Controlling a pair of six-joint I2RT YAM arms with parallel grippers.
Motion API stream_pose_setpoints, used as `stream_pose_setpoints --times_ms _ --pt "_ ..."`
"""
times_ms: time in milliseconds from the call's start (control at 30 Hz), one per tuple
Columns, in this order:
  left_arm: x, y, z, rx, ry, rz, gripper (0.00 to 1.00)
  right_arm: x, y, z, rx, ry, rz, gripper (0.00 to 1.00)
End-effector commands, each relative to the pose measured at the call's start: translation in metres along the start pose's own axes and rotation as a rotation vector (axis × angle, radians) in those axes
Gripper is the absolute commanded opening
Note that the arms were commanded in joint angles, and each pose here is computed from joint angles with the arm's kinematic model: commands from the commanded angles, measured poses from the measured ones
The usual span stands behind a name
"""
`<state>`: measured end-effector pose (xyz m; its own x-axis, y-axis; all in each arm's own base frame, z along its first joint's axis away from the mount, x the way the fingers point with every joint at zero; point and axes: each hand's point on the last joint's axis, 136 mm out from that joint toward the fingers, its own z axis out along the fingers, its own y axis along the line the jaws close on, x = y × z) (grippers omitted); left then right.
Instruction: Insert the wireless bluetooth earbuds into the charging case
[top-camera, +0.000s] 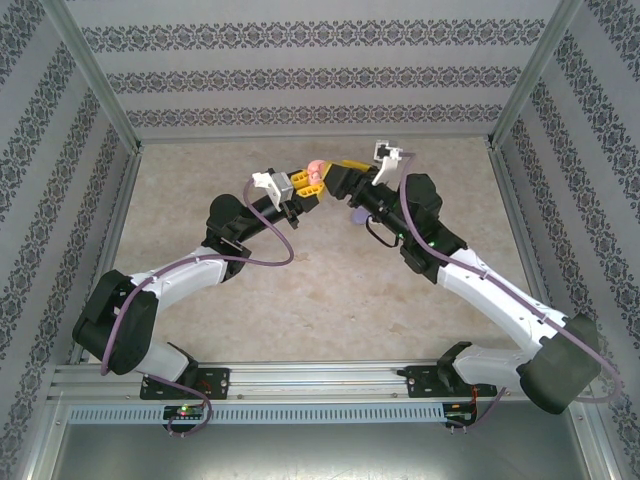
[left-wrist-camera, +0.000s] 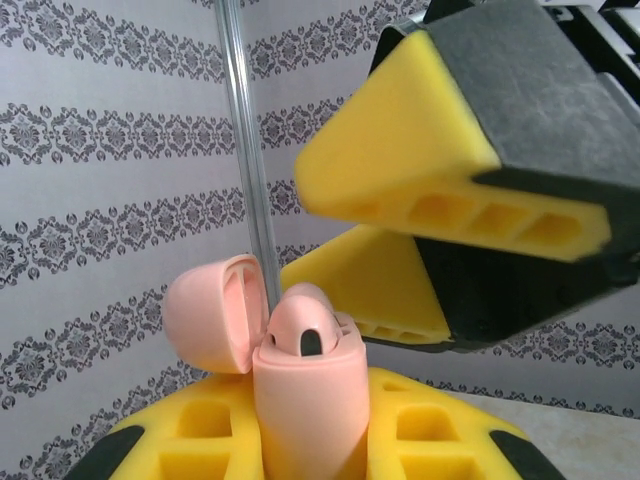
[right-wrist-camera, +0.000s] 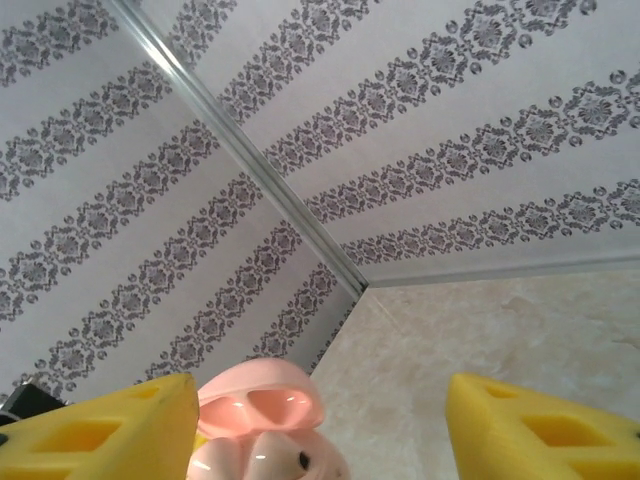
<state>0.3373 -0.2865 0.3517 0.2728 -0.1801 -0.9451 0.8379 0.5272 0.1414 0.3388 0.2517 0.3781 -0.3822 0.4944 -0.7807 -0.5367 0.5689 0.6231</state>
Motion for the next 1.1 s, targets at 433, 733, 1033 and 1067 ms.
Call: stream_pose_setpoints --times_ms 433,733,1033,1067 --pt "0.033 -0.020 -0.009 0.062 0.105 -0.012 0.00 -0.019 -0.019 -0.009 0.109 0.242 0.101 0.50" --pt "0.063 -0.037 -0.023 0.120 0.195 -0.080 0.00 0.014 -0.054 0.015 0.181 0.395 0.158 0.49" --pt "0.087 -0.056 -0.023 0.209 0.260 -0.143 0.00 0.040 -0.072 0.033 0.218 0.570 0.197 0.50" --pt "0.088 -0.058 -0.021 0.217 0.266 -0.147 0.00 0.041 -0.072 0.034 0.217 0.586 0.199 0.50"
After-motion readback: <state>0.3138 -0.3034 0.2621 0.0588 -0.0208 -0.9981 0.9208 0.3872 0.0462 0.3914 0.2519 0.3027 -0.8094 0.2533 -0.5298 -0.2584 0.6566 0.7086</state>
